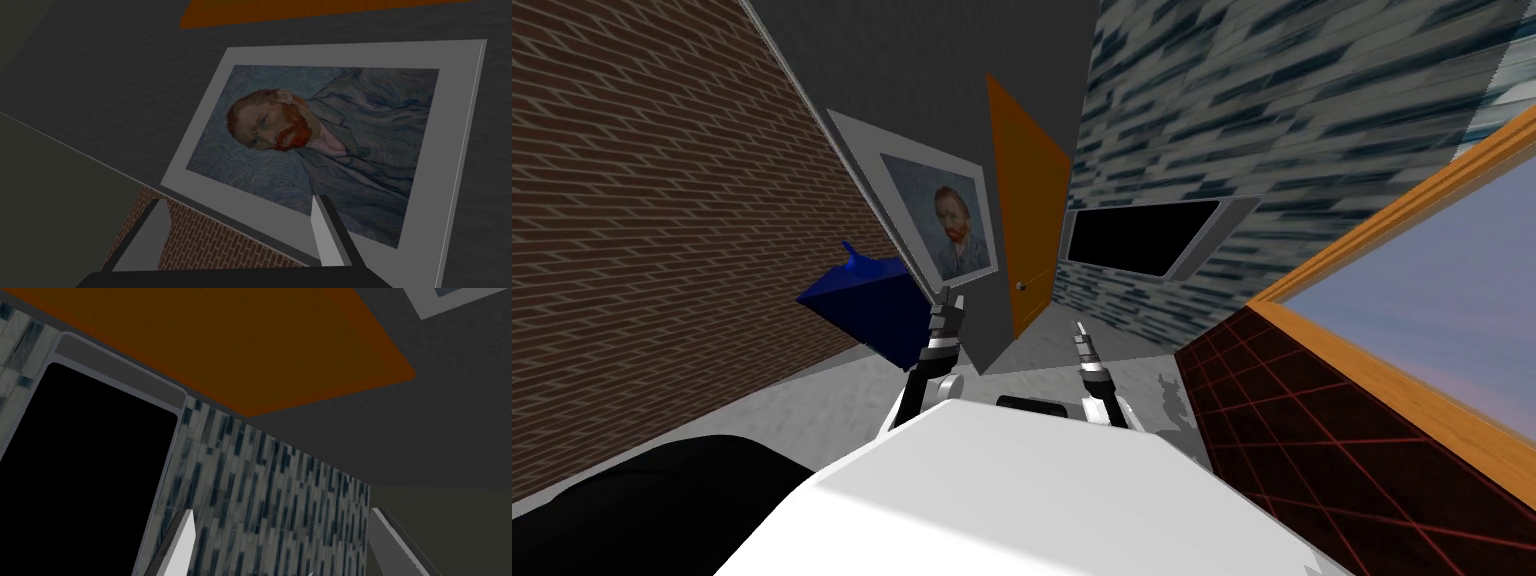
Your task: Pull the door open
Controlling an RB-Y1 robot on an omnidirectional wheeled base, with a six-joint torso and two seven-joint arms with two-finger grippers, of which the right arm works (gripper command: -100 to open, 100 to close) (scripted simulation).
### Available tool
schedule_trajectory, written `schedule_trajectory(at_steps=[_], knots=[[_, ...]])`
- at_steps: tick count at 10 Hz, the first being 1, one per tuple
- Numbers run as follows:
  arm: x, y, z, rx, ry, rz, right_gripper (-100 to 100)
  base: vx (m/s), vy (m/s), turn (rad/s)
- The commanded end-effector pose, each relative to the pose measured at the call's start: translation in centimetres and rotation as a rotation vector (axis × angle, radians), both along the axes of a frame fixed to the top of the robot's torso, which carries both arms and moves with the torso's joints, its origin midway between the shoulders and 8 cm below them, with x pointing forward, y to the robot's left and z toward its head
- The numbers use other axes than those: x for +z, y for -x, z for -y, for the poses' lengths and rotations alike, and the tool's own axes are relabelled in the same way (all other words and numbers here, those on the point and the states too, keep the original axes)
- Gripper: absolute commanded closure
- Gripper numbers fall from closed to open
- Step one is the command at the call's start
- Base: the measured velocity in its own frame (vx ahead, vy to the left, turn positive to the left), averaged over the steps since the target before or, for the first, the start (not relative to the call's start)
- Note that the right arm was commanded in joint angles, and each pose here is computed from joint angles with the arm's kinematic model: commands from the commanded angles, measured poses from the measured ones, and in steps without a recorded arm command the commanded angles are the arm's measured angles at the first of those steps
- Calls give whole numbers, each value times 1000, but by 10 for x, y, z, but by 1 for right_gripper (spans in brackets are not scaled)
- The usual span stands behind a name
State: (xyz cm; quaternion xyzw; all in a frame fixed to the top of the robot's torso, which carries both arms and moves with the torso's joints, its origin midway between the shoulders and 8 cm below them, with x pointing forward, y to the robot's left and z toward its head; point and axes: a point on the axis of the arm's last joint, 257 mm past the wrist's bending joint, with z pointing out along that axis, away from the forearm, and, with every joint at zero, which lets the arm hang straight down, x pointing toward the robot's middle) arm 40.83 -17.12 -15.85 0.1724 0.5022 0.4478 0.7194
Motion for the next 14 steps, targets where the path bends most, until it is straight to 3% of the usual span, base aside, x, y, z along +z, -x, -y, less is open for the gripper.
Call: schedule_trajectory(at_steps=[1, 4, 7, 14], knots=[[-15, -1, -10, 2, 60, -13, -100, 114, -120, 52], [-32, -3, -21, 7, 127, -27, -100, 117, -108, 36], [-60, -4, -39, 21, 239, -45, -100, 121, -118, 47], [-98, -3, -66, 48, 392, -61, -100, 93, -90, 36]])
